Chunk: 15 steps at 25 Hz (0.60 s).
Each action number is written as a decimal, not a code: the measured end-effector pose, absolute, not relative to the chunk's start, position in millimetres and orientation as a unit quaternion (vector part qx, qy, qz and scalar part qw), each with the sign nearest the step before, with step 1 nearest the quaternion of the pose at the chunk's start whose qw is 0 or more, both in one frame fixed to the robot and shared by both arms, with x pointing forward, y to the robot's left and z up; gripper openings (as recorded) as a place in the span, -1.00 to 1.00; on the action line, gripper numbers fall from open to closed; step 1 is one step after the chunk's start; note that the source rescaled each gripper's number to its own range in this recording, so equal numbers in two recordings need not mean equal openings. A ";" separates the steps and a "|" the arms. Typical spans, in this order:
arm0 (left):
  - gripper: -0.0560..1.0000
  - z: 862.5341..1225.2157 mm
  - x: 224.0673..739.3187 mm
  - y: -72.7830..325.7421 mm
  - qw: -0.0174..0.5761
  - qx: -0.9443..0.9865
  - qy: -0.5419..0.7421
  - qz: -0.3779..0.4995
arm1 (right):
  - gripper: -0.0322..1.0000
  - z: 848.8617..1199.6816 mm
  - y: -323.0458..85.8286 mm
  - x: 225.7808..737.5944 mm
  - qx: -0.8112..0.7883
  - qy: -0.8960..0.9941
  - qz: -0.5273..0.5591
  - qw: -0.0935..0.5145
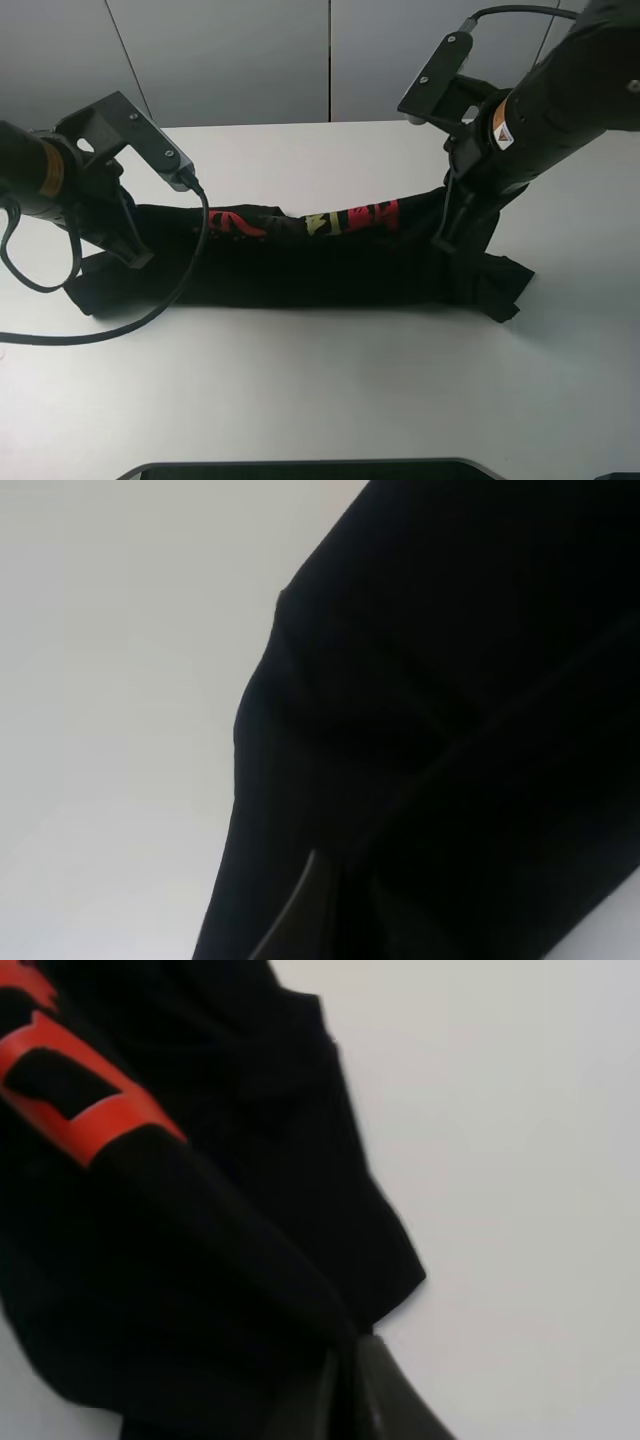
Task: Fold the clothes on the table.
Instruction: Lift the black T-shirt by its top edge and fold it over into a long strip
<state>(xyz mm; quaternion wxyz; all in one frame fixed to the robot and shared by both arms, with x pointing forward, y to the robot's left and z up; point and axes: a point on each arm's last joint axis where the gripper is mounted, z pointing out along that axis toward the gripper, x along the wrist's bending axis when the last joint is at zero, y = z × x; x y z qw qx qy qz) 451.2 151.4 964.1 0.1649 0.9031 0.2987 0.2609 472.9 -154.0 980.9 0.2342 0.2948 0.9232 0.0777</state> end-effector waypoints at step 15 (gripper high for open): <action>-0.89 939.3 489.4 164.9 0.215 0.869 0.357 0.267 | -0.94 960.9 -169.7 511.7 0.366 0.882 0.138 0.263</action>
